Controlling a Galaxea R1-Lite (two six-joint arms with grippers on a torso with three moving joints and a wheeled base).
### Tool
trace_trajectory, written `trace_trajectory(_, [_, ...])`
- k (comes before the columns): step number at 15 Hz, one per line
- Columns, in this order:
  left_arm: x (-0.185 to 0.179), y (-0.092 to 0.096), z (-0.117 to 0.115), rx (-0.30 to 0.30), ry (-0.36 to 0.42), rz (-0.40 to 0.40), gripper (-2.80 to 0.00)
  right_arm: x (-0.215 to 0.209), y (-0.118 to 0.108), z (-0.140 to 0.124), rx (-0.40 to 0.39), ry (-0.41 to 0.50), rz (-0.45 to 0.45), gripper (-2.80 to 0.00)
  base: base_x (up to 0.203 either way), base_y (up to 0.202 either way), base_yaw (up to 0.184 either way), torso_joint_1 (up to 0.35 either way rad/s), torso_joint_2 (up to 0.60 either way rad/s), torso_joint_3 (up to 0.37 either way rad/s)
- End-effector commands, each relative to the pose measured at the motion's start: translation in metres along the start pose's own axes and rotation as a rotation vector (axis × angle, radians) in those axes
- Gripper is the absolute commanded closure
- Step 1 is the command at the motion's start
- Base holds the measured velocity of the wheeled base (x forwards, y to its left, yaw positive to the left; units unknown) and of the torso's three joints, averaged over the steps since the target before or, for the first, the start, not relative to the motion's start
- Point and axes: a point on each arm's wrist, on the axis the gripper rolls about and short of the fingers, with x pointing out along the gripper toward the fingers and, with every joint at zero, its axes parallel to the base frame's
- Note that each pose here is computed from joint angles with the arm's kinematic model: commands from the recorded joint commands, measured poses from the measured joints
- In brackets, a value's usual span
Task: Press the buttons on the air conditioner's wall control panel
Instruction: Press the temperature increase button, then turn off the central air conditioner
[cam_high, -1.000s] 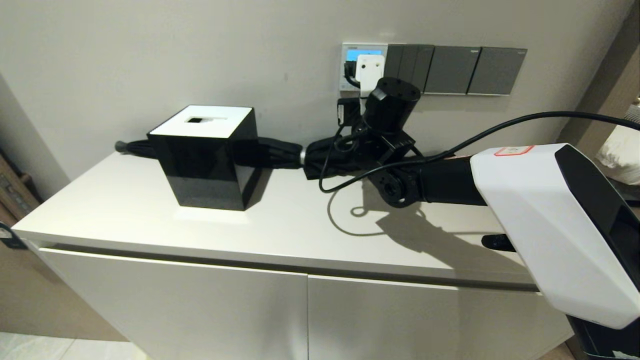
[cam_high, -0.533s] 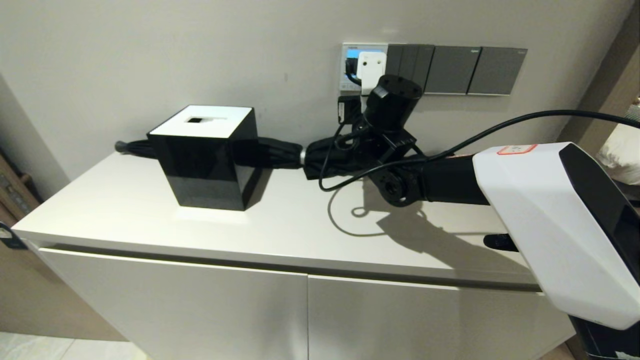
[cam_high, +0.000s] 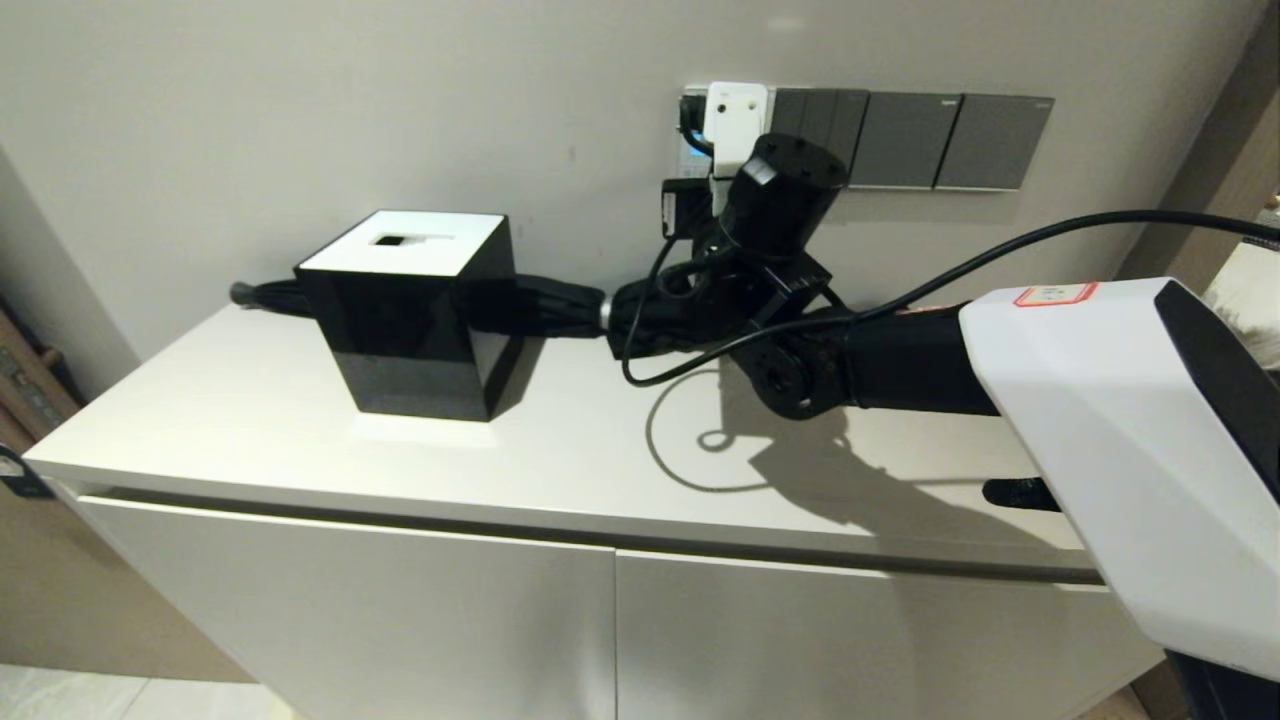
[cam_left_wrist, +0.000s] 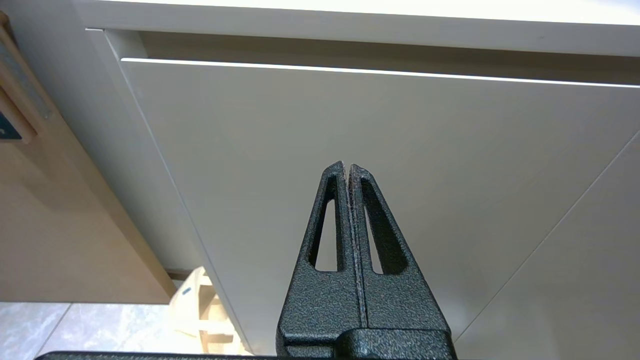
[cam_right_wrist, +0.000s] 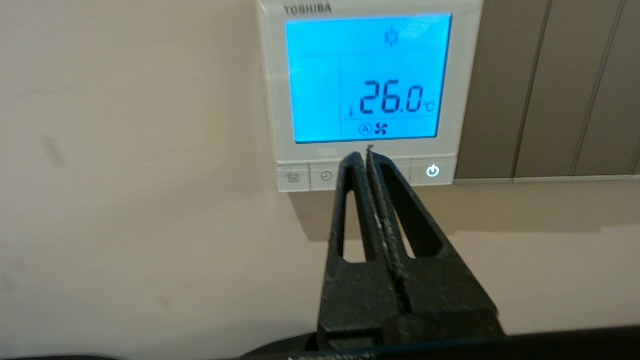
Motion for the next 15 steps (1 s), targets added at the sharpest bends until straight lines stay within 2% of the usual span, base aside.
trace_trajectory(1, [0.0,0.0,0.0,0.0,0.001,0.0,0.0,-0.01,-0.001,0.026,0.03,-0.023,0.011,0.0,0.0,0.0,0.0,0.0,0.0,0.0])
trace_trajectory(5, [0.0,0.0,0.0,0.001,0.001,0.0,0.0,-0.026,-0.02,0.065,0.033,-0.053,0.012,0.0,0.0,0.0,0.0,0.0,0.0,0.0])
trace_trajectory(9, [0.0,0.0,0.0,0.001,0.001,0.0,0.0,-0.039,-0.056,0.093,0.002,-0.054,-0.016,0.0,0.0,0.0,0.0,0.0,0.0,0.0])
trace_trajectory(12, [0.0,0.0,0.0,0.0,0.001,0.0,0.0,-0.043,-0.104,0.097,-0.07,-0.026,-0.102,0.0,0.0,0.0,0.0,0.0,0.0,0.0])
trace_trajectory(15, [0.0,0.0,0.0,0.0,0.001,0.0,0.0,-0.045,-0.181,0.093,-0.184,0.013,-0.27,0.0,0.0,0.0,0.0,0.0,0.0,0.0])
